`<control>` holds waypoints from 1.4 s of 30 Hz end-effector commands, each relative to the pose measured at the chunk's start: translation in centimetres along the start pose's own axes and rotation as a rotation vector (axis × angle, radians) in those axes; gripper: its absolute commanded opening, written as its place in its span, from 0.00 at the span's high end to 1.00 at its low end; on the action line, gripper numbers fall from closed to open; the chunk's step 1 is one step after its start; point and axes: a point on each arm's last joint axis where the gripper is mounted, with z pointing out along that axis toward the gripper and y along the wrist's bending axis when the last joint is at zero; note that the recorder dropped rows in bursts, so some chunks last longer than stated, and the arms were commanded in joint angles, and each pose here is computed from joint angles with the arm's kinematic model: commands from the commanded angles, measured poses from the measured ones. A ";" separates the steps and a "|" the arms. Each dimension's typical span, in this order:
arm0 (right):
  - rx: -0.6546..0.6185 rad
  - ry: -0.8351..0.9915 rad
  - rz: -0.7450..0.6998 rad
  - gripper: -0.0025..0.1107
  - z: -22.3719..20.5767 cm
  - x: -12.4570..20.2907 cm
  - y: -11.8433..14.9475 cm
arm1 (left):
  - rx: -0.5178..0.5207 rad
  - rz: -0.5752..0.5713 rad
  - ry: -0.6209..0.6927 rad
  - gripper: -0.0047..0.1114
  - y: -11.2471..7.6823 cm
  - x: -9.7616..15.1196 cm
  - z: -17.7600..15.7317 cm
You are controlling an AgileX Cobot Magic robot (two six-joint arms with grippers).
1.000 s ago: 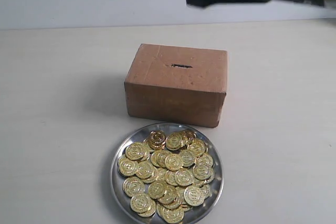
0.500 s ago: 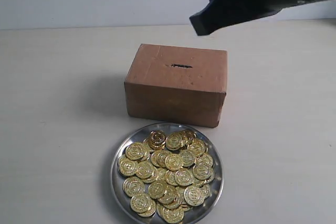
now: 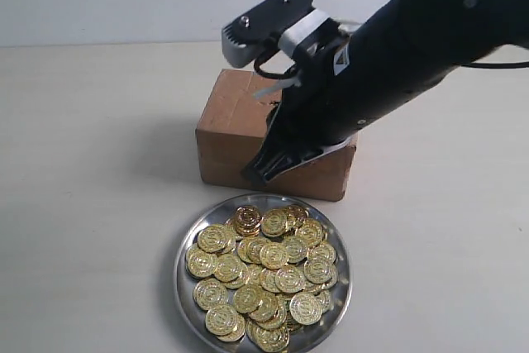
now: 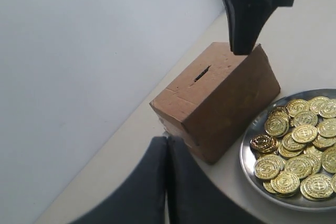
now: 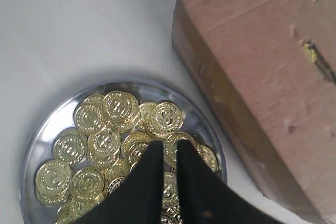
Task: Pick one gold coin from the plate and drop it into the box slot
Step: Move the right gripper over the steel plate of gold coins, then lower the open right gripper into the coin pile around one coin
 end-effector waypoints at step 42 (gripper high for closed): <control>-0.074 0.395 -0.017 0.45 13.7 -2.4 3.5 | -0.043 0.017 -0.079 0.96 -0.1 -0.5 -1.1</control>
